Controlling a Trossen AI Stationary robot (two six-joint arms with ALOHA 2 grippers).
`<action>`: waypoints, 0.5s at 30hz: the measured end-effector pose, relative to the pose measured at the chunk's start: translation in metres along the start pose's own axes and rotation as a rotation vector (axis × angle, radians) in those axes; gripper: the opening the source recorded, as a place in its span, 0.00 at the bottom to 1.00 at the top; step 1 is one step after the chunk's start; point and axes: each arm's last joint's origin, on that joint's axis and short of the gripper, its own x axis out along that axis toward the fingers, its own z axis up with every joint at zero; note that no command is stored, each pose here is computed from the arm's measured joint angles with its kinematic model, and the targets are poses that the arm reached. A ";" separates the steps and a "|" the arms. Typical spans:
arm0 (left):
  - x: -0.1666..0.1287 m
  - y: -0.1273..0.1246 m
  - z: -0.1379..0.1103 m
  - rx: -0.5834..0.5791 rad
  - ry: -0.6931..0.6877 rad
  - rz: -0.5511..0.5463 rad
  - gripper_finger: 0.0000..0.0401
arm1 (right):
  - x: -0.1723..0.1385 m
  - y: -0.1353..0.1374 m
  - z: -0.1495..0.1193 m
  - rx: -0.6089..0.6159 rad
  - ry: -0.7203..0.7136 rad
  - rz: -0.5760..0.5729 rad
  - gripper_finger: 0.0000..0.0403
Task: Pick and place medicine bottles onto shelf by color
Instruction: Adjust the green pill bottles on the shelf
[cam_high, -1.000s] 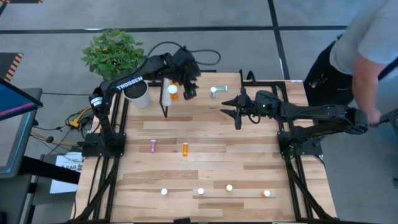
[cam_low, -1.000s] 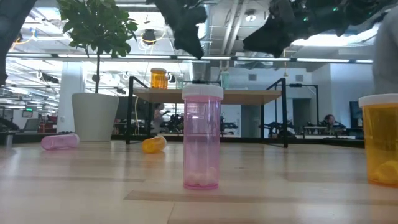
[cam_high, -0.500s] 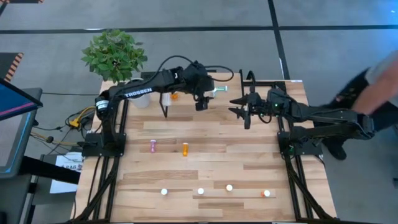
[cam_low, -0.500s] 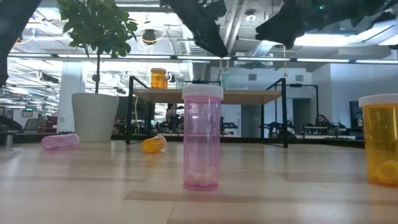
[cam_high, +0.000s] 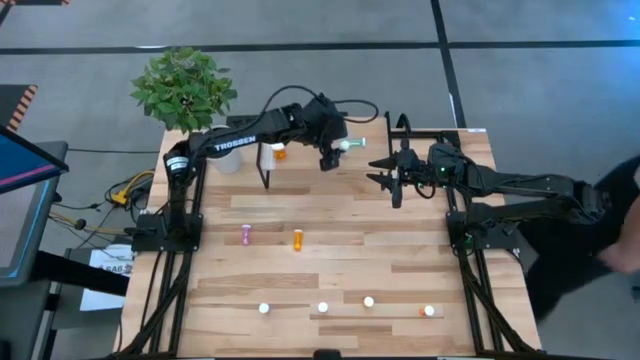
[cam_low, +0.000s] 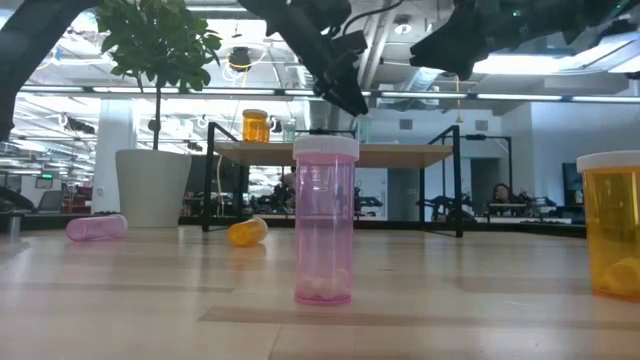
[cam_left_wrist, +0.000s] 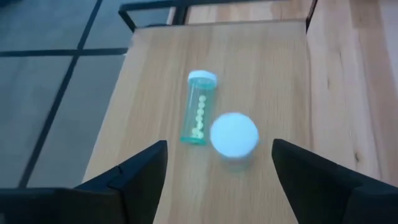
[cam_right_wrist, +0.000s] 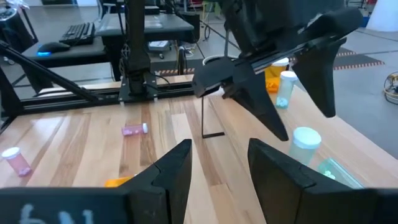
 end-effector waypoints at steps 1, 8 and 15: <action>0.000 0.001 0.000 -0.003 -0.005 -0.003 0.68 | 0.000 0.000 0.000 0.000 0.000 0.000 0.45; 0.000 0.002 0.001 -0.023 -0.043 -0.066 0.64 | 0.000 0.000 0.000 -0.003 0.000 0.000 0.45; 0.013 0.002 -0.002 -0.032 -0.041 -0.082 0.64 | 0.000 0.000 0.000 -0.003 0.000 0.000 0.45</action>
